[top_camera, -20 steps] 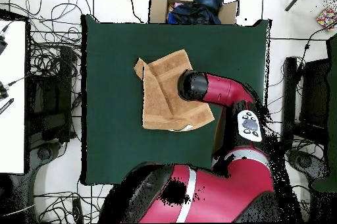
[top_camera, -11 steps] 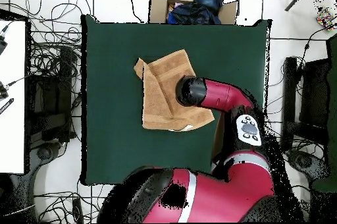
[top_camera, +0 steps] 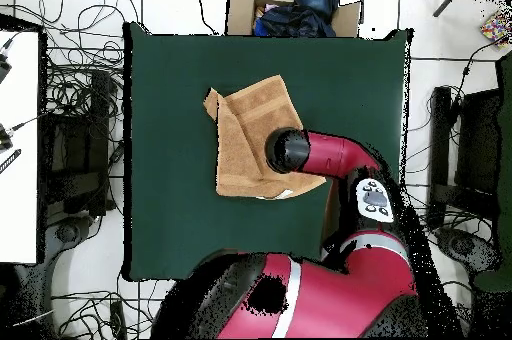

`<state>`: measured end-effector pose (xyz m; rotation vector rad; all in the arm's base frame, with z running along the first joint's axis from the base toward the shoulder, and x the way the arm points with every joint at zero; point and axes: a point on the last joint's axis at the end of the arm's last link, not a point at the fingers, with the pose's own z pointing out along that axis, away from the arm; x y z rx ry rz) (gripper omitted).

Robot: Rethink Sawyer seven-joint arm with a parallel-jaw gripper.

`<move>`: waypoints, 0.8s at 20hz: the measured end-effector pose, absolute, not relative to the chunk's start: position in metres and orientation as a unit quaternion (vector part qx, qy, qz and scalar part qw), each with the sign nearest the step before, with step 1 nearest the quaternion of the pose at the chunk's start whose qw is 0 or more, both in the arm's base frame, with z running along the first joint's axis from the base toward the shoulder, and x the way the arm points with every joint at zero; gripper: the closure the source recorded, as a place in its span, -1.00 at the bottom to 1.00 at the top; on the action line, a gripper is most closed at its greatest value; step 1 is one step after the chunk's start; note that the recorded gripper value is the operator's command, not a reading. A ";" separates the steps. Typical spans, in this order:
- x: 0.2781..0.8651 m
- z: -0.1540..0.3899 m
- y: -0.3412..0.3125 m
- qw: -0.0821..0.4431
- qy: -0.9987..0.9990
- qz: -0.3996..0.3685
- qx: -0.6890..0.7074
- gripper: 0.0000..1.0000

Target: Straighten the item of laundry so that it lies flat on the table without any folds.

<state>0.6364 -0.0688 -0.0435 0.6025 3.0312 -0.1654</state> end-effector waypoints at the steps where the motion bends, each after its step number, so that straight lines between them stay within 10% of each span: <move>1: 0.627 -0.050 -0.071 0.021 0.980 -0.056 0.188 -1.00; 16: 0.616 -0.054 -0.078 0.044 0.981 -0.037 0.186 -1.00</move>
